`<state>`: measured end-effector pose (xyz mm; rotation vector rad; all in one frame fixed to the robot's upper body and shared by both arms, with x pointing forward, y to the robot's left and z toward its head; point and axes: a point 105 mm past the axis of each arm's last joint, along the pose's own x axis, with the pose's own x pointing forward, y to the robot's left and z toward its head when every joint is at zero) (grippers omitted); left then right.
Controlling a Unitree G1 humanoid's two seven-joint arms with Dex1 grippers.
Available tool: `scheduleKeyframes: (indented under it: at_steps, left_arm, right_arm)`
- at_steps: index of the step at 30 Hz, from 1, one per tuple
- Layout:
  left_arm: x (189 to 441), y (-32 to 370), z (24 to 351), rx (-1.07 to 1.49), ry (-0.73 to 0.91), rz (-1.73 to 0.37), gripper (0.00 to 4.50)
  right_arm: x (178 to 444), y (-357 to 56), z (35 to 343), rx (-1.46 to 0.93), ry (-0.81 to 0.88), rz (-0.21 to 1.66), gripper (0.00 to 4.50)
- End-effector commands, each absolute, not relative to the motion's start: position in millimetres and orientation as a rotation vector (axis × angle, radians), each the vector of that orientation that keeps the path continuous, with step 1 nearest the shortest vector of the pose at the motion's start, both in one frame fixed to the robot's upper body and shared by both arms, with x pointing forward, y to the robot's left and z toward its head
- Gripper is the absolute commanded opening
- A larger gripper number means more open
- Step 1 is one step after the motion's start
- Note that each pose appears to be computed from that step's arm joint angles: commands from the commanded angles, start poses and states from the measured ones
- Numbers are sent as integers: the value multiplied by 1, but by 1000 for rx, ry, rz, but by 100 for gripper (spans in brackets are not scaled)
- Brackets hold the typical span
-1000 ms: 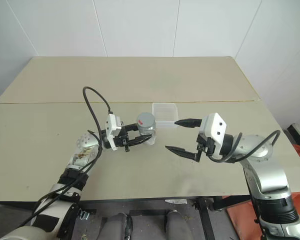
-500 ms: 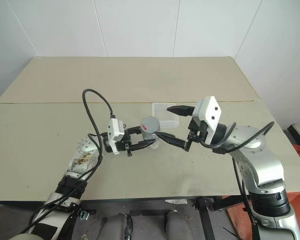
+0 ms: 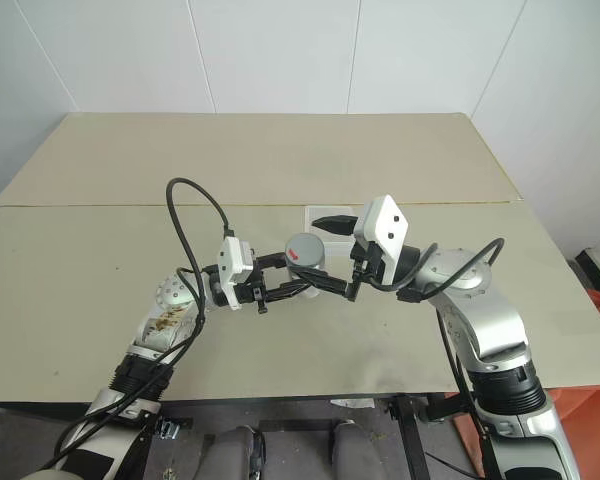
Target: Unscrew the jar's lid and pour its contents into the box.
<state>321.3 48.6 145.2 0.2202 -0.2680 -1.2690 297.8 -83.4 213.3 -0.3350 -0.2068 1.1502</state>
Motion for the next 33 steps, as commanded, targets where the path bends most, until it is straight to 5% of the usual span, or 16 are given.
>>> scheduleKeyframes:
  at_steps: [1,5,12,23,33]
  left_arm:
    - [317,45,154,237,-312,-1274,196]
    - [316,44,153,236,-311,-1272,196]
    - [317,44,152,234,-310,-1272,196]
    - [318,45,148,245,-303,-1269,196]
    - [316,45,156,252,-331,-1254,196]
  right_arm:
    - [294,-82,224,-360,-270,1158,450]
    - [294,-81,224,-348,-275,1159,450]
    - [292,-79,220,-334,-272,1170,274]
    - [289,-78,224,-309,-273,1174,274]
    - [301,-98,248,-23,-302,1019,274]
